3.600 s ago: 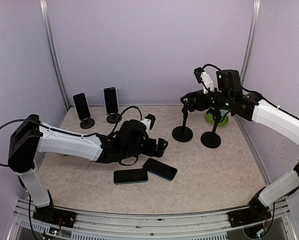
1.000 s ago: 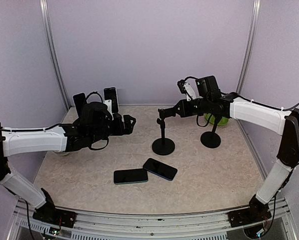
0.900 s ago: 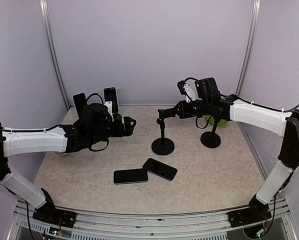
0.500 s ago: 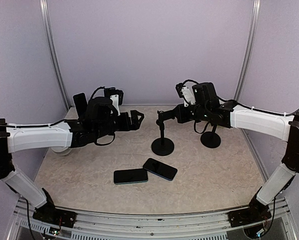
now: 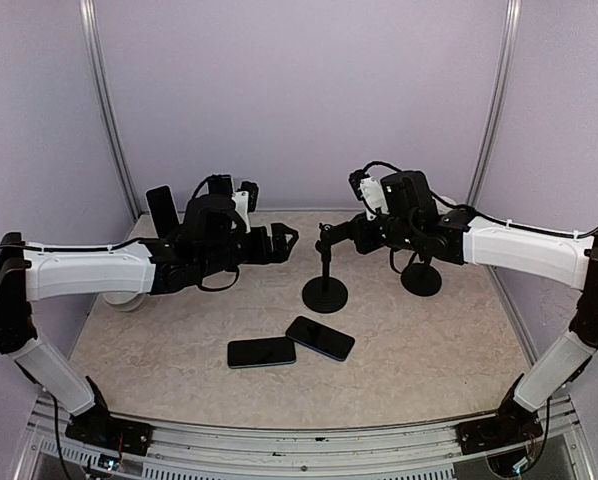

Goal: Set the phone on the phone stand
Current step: Move the phone stand to the center of the board, then move the phone to the phone.

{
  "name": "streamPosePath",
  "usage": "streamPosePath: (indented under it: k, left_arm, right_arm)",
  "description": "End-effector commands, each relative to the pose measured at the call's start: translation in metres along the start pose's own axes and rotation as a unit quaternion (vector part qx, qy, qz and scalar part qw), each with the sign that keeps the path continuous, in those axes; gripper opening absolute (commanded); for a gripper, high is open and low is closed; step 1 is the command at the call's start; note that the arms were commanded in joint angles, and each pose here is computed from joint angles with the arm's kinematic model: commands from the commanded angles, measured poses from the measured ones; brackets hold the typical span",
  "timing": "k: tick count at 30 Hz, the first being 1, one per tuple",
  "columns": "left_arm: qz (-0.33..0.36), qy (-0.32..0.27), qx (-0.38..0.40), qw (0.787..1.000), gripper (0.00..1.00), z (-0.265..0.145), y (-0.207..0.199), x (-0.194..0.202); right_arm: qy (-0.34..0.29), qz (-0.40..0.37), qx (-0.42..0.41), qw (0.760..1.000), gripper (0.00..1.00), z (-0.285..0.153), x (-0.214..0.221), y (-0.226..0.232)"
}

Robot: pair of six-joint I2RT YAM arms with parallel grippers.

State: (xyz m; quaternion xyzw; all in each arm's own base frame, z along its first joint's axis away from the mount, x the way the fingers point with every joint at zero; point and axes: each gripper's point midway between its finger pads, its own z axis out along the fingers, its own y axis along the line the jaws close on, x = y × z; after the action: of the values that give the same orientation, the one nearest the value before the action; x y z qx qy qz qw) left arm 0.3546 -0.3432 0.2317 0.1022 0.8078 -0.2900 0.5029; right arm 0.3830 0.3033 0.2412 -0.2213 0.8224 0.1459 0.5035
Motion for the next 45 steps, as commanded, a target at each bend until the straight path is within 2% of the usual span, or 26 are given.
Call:
streamPosePath:
  k: [1,3,5,13,16,21,26,31,35,45]
  left_arm:
    - [0.000,-0.016,0.011,1.000,0.99,-0.004,-0.009,-0.013]
    - [0.000,-0.014,0.008,1.000,0.99,-0.009,-0.007,-0.011]
    - [-0.001,-0.013,0.002,1.000,0.99,-0.014,-0.003,-0.008]
    - [-0.011,-0.006,-0.031,0.999,0.99,-0.041,0.021,0.010]
    - [-0.010,-0.005,-0.046,0.999,0.99,-0.048,0.030,0.010]
    - [-0.020,-0.007,-0.051,0.998,0.99,-0.056,0.040,0.011]
    - [-0.030,0.002,-0.050,0.998,0.99,-0.051,0.050,0.020]
    - [-0.048,0.019,-0.045,0.998,0.99,-0.040,0.056,0.033]
    - [-0.074,0.030,-0.029,0.996,0.99,-0.030,0.063,0.046]
    - [-0.097,0.074,-0.003,0.992,0.99,0.005,0.066,0.082]
  right_arm:
    - [-0.025,-0.005,-0.005,1.000,0.10,-0.014,-0.014,0.003]
    - [-0.033,-0.001,-0.031,0.999,0.30,-0.020,-0.022,0.011]
    - [-0.043,0.002,-0.051,0.998,0.44,-0.028,-0.032,0.018]
    - [-0.045,-0.017,-0.094,0.994,0.89,-0.060,-0.053,0.030]
    - [-0.054,-0.032,-0.130,0.990,0.97,-0.085,-0.058,0.038]
    - [-0.086,-0.047,-0.183,0.978,1.00,-0.120,-0.042,0.049]
    - [-0.081,-0.044,-0.227,0.969,1.00,-0.119,0.016,0.059]
    - [-0.020,-0.030,-0.247,0.968,0.99,-0.091,0.078,0.070]
    - [0.036,-0.033,-0.233,0.971,0.99,-0.067,0.119,0.074]
    - [0.152,-0.065,-0.182,0.969,1.00,-0.025,0.190,0.083]
